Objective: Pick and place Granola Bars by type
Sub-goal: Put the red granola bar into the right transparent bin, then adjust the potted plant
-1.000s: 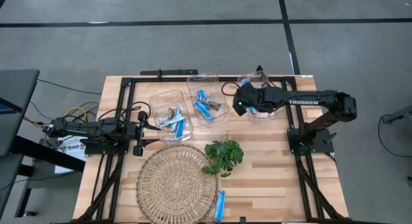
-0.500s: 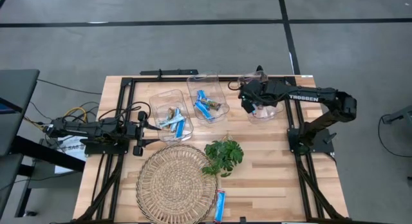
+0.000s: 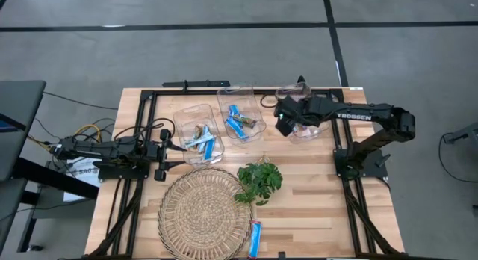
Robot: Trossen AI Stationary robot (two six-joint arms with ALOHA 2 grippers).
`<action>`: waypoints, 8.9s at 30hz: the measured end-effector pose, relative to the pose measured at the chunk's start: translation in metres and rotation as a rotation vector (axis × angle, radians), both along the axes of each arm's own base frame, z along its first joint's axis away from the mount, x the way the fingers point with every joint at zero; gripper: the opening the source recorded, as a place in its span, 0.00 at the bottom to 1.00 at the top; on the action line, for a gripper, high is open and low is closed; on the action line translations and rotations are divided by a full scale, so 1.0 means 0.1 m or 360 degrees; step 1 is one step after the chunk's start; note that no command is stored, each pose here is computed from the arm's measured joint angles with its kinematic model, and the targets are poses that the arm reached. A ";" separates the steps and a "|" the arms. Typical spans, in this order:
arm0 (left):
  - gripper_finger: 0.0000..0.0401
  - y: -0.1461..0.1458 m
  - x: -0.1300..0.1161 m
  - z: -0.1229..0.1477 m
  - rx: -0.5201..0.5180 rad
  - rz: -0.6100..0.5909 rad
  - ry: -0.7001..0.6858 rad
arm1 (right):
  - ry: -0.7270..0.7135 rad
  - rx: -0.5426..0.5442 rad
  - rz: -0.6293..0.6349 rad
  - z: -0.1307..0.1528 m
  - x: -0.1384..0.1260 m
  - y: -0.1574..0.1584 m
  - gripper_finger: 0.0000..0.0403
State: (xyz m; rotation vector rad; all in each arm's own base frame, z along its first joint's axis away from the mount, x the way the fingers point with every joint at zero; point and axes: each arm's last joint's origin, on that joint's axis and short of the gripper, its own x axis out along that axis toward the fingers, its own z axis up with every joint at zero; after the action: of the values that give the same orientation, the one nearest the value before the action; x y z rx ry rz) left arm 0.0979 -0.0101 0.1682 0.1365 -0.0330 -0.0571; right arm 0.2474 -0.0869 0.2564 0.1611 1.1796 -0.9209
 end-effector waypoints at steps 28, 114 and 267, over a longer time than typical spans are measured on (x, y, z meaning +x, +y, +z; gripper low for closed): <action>0.49 0.00 0.00 0.00 0.0003 0.0000 0.0000 | -0.0316 0.0073 0.1446 0.13 0.58 0.89 0.48; 0.49 0.00 0.00 0.00 0.0005 -0.0003 0.0000 | 0.0218 0.0060 0.2715 -0.97 0.91 3.81 0.50; 0.49 0.00 0.00 0.00 -0.0010 -0.0006 0.0002 | -0.0275 -0.0031 0.0746 0.25 0.34 0.50 0.49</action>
State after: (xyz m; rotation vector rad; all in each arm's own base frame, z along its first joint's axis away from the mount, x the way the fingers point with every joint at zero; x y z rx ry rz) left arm 0.0979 -0.0102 0.1682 0.1299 -0.0324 -0.0605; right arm 0.2811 -0.0370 0.2814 -0.0520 0.9890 -0.4945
